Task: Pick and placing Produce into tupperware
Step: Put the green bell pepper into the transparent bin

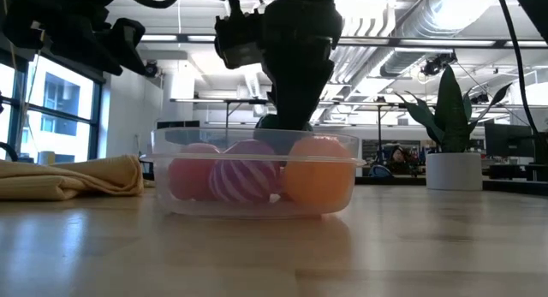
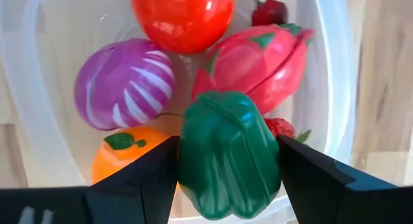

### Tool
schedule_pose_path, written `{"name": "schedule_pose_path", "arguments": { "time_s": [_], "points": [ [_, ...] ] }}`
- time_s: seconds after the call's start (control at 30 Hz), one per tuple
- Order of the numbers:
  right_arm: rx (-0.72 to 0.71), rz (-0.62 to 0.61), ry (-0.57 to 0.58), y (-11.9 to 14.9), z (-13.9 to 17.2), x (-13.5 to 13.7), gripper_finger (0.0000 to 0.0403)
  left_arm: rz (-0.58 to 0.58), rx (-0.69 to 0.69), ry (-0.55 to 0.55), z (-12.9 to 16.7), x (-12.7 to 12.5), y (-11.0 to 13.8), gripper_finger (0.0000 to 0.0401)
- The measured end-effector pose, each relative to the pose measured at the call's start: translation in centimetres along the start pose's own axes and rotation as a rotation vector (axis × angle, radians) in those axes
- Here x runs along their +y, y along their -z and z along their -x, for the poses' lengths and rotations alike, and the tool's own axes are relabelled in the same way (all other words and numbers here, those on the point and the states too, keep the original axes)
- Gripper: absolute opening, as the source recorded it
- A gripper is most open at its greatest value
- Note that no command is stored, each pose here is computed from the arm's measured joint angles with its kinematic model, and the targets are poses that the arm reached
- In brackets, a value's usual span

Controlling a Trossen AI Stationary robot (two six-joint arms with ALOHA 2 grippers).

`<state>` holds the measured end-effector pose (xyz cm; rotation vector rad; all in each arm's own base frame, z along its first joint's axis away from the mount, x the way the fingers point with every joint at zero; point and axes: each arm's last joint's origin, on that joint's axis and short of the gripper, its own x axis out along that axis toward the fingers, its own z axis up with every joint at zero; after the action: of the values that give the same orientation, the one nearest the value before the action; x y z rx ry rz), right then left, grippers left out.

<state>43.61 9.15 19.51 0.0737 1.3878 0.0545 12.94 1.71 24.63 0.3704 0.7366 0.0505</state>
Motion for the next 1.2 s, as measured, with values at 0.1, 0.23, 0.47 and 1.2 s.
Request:
{"name": "schedule_pose_path", "arguments": {
  "time_s": [0.1, 0.23, 0.47, 1.2],
  "points": [
    [-0.005, -0.016, 0.011, 0.0, 0.0, -0.1, 0.0230, 0.000, 0.000, 0.000, 0.0, 0.0, 0.0, 0.0221],
    [-0.014, -0.018, 0.011, -0.1, 0.0, 0.0, 0.0230, 0.000, 0.000, 0.000, 0.0, 0.0, 0.0, 0.0221],
    [-0.015, -0.003, 0.003, -0.1, 0.0, 0.0, 0.0230, 0.000, 0.000, 0.000, 0.0, 0.0, 0.0, 0.0221],
    [-0.019, -0.001, -0.187, -0.7, 0.1, -0.7, 0.0230, 0.000, 0.000, 0.000, 0.0, 0.0, 0.0, 0.0221]
  ]
}}
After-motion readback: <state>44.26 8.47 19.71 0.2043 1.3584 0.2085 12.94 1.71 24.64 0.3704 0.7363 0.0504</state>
